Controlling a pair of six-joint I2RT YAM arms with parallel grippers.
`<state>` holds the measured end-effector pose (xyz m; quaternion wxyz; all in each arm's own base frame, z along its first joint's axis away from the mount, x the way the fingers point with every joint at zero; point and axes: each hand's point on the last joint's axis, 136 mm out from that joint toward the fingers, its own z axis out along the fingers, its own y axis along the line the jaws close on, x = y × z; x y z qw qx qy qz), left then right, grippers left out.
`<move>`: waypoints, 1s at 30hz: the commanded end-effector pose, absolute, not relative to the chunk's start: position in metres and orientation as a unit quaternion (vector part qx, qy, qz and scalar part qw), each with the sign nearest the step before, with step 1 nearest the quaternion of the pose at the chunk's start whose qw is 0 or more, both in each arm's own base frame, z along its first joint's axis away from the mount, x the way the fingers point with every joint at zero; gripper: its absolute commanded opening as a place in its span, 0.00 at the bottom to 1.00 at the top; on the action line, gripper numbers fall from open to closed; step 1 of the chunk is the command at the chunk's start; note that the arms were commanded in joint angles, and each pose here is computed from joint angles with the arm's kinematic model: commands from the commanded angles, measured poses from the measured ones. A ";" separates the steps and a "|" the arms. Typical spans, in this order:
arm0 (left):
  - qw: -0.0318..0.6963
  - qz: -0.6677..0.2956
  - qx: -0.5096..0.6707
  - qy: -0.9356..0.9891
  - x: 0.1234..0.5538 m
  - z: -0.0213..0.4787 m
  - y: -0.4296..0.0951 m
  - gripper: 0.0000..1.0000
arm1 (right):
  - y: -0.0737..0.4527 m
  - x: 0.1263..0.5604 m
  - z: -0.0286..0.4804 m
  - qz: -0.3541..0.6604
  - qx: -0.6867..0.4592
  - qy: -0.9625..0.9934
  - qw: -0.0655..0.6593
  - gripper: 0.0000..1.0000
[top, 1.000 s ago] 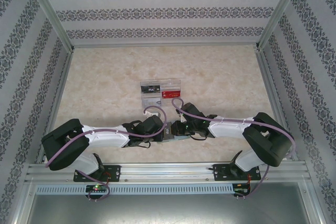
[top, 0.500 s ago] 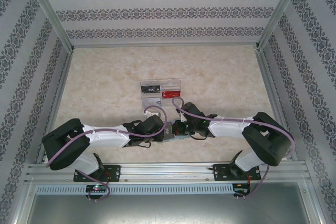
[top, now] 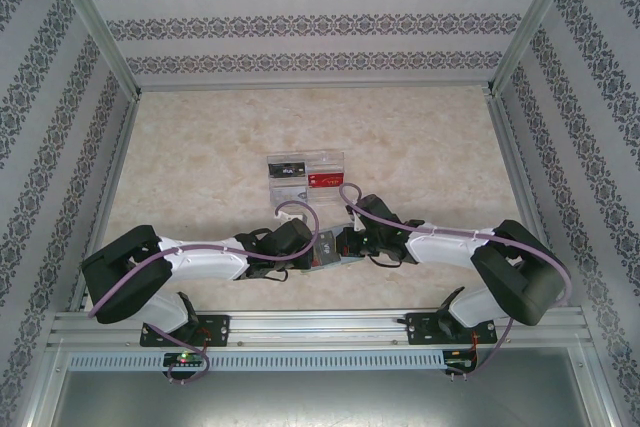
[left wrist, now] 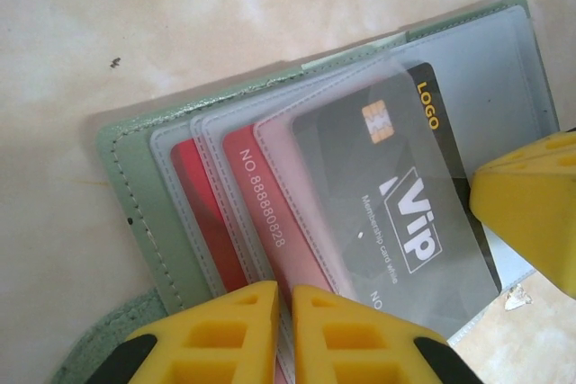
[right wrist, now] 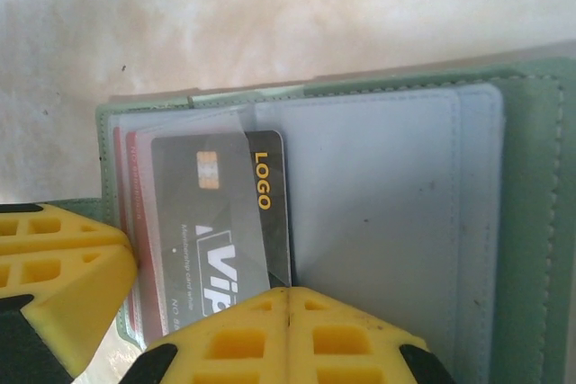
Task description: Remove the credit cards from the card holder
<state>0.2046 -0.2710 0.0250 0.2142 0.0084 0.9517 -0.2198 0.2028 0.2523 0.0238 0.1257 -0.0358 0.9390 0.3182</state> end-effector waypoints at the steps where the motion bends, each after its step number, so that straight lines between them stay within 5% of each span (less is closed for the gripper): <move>1: 0.198 -0.200 0.006 0.960 0.203 0.017 -0.264 0.14 | 0.249 0.201 0.023 0.320 -0.036 0.939 0.124 0.00; 11: 0.205 -0.207 0.008 0.957 0.204 0.027 -0.265 0.18 | 0.257 0.203 0.027 0.326 -0.041 0.936 0.128 0.00; 18: 0.205 -0.207 0.011 0.957 0.204 0.028 -0.266 0.35 | 0.259 0.204 0.028 0.328 -0.043 0.935 0.128 0.00; 30: 0.189 -0.154 0.008 0.970 0.206 0.010 -0.256 0.28 | 0.261 0.209 0.032 0.326 -0.049 0.934 0.134 0.00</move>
